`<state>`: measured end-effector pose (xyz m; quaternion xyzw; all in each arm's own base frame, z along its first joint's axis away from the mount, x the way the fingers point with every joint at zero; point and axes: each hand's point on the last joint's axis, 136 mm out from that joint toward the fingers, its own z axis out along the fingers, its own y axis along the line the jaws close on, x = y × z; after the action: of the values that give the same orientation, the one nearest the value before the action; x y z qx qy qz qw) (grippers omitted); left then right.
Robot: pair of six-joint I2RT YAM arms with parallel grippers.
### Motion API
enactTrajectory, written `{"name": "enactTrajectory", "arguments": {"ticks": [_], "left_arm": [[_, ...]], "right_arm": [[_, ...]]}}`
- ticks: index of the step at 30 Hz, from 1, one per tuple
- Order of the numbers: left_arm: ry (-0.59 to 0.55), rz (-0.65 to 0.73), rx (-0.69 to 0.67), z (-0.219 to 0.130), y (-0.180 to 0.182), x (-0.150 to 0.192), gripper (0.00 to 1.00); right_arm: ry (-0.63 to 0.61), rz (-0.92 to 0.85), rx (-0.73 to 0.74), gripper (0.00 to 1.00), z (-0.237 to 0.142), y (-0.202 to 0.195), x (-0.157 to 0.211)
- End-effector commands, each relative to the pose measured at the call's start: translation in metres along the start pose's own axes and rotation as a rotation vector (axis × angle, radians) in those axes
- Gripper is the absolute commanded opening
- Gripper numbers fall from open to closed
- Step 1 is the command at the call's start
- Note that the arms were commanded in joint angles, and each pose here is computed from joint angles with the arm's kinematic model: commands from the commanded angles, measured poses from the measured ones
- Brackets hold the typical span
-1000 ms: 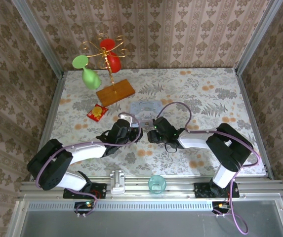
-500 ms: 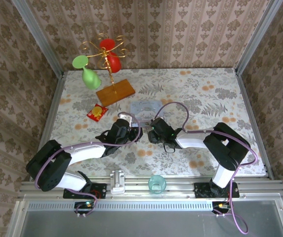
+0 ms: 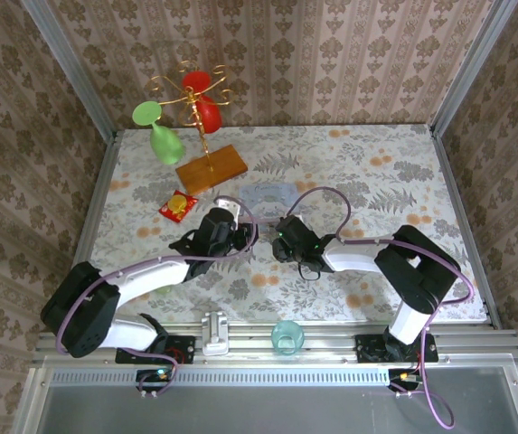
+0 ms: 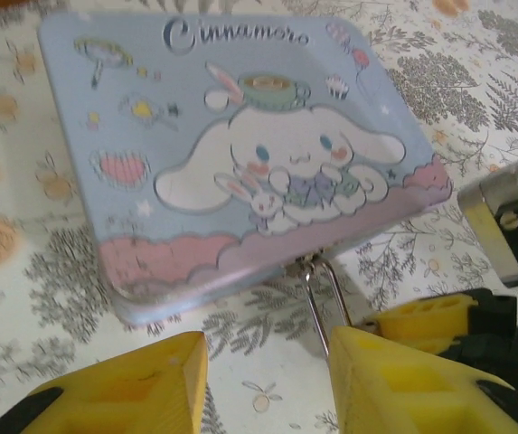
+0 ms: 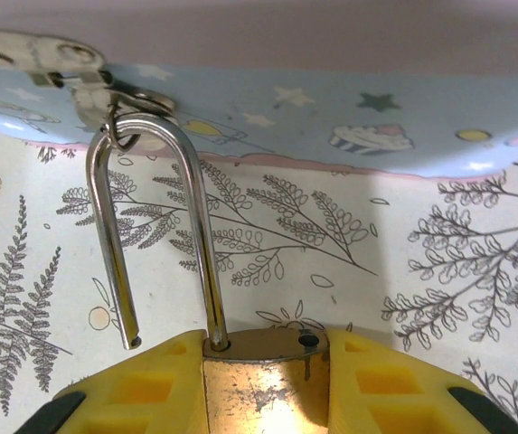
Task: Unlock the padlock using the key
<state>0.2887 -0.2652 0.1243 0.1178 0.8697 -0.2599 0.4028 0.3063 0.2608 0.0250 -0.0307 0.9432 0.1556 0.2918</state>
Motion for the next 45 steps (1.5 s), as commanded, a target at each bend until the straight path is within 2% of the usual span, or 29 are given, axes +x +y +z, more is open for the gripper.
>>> {"name": "enactTrajectory", "arguments": {"ticks": [1,5,13,15,20,27,32,40,45], "left_arm": [[-0.034,0.106,-0.019,0.002,-0.003,-0.033,0.41],[-0.022,0.207,-0.017,0.021,-0.008,-0.050,0.44],[0.057,0.328,0.119,0.077,-0.025,-0.045,0.44],[0.067,0.396,0.064,0.083,-0.022,-0.041,0.45],[0.132,0.444,0.003,0.095,-0.005,-0.019,0.45],[0.206,0.496,-0.074,0.097,0.024,0.019,0.44],[0.251,0.498,-0.081,0.097,0.035,0.046,0.43],[0.255,0.494,-0.076,0.091,0.043,0.063,0.42],[0.232,0.411,-0.040,0.090,0.046,0.063,0.42]], "right_arm": [[0.001,0.118,0.074,0.24,-0.007,-0.017,0.008],[-0.030,0.214,0.075,0.24,-0.008,-0.020,0.007],[-0.124,0.367,0.055,0.23,0.005,-0.012,-0.002],[-0.142,0.404,0.044,0.22,0.010,-0.009,-0.002],[-0.182,0.451,0.041,0.21,0.018,-0.003,-0.004],[-0.253,0.497,0.056,0.21,0.017,-0.004,-0.016],[-0.301,0.500,0.058,0.22,0.011,-0.004,-0.028],[-0.383,0.535,0.037,0.22,0.002,-0.013,-0.054],[-0.441,0.528,0.002,0.22,-0.010,-0.005,-0.069]]}}
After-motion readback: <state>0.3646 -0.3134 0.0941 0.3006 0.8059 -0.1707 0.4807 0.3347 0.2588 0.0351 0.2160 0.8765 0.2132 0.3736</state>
